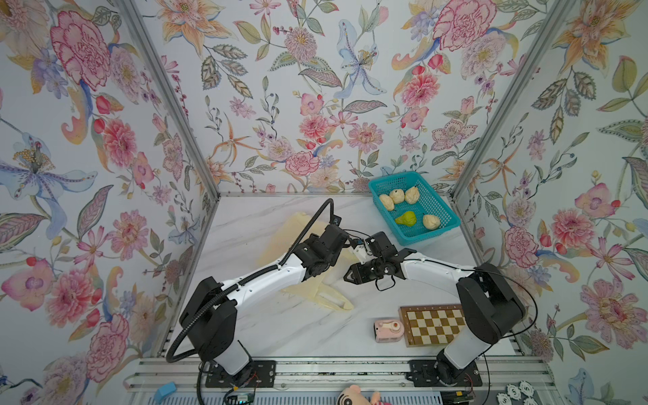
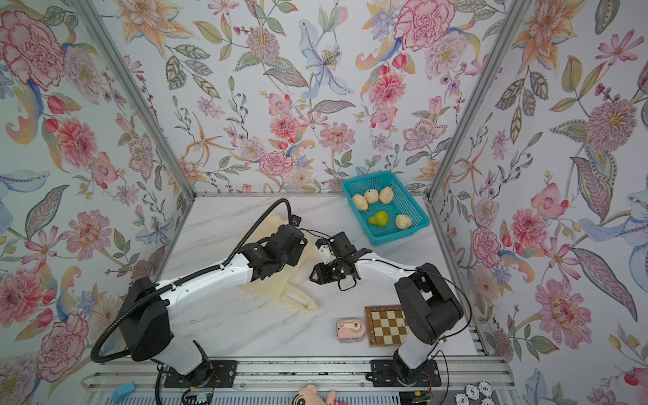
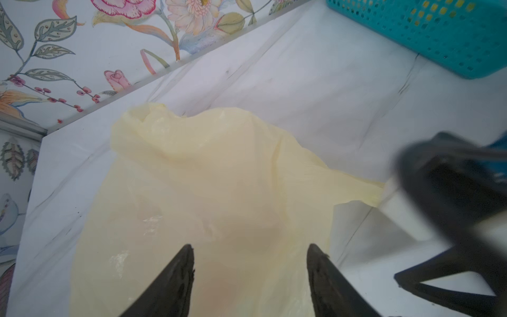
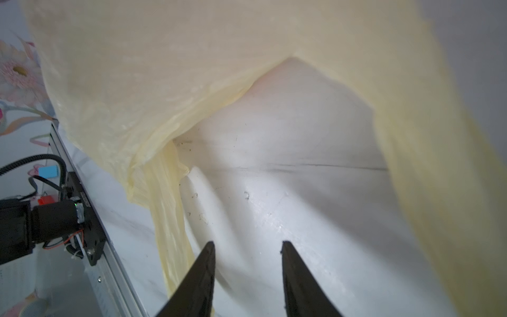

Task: Place the pears into plastic bags & tie knots
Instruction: Pick up the plastic bag at the center of the board.

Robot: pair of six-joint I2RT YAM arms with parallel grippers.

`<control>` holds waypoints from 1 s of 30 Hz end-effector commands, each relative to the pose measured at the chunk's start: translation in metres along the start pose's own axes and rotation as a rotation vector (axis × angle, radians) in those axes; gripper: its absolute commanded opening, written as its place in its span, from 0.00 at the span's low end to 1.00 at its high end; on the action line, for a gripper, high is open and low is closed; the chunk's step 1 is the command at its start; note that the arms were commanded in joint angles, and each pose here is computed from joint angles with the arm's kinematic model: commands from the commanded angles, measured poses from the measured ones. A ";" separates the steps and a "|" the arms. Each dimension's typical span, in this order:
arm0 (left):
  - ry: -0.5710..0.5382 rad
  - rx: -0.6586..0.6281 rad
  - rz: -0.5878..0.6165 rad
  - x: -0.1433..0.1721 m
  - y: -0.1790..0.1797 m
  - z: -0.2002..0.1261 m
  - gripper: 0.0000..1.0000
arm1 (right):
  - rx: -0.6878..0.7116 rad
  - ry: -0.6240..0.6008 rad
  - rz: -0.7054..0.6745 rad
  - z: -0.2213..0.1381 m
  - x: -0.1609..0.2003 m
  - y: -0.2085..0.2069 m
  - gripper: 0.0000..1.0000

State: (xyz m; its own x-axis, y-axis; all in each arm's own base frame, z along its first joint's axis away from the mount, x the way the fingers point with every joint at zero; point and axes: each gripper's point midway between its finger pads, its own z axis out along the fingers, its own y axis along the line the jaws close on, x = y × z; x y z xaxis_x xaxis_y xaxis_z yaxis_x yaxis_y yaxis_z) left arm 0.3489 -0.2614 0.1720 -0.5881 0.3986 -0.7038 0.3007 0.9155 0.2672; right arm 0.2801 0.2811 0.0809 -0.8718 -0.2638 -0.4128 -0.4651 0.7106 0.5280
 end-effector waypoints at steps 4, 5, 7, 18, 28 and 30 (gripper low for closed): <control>0.116 -0.183 0.150 0.030 -0.003 0.004 0.83 | 0.061 -0.174 0.166 -0.048 -0.008 -0.024 0.44; 0.129 -0.190 0.168 0.036 -0.006 0.006 0.85 | 0.082 -0.204 0.192 -0.058 -0.007 -0.032 0.44; 0.155 -0.222 0.198 0.048 -0.008 0.011 0.88 | 0.116 -0.264 0.225 -0.077 -0.008 -0.046 0.45; 0.242 -0.519 0.391 0.069 0.009 0.042 0.72 | 0.229 -0.460 0.243 -0.139 -0.012 -0.068 0.51; 0.071 -0.180 0.017 0.003 0.026 0.004 0.12 | 0.430 -0.611 0.296 -0.203 -0.005 -0.100 0.57; 0.021 -0.070 -0.105 -0.013 0.038 -0.006 0.09 | 0.458 -0.641 0.336 -0.213 -0.002 -0.106 0.59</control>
State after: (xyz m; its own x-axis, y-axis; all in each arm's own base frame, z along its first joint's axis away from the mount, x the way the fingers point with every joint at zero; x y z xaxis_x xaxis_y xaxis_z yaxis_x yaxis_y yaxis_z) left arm 0.3532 -0.2297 0.1634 -0.6549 0.4461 -0.6101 0.1617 0.8712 0.4635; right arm 0.3035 0.0875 0.1898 -0.6404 0.3041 -0.7052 -0.0552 0.8977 0.4372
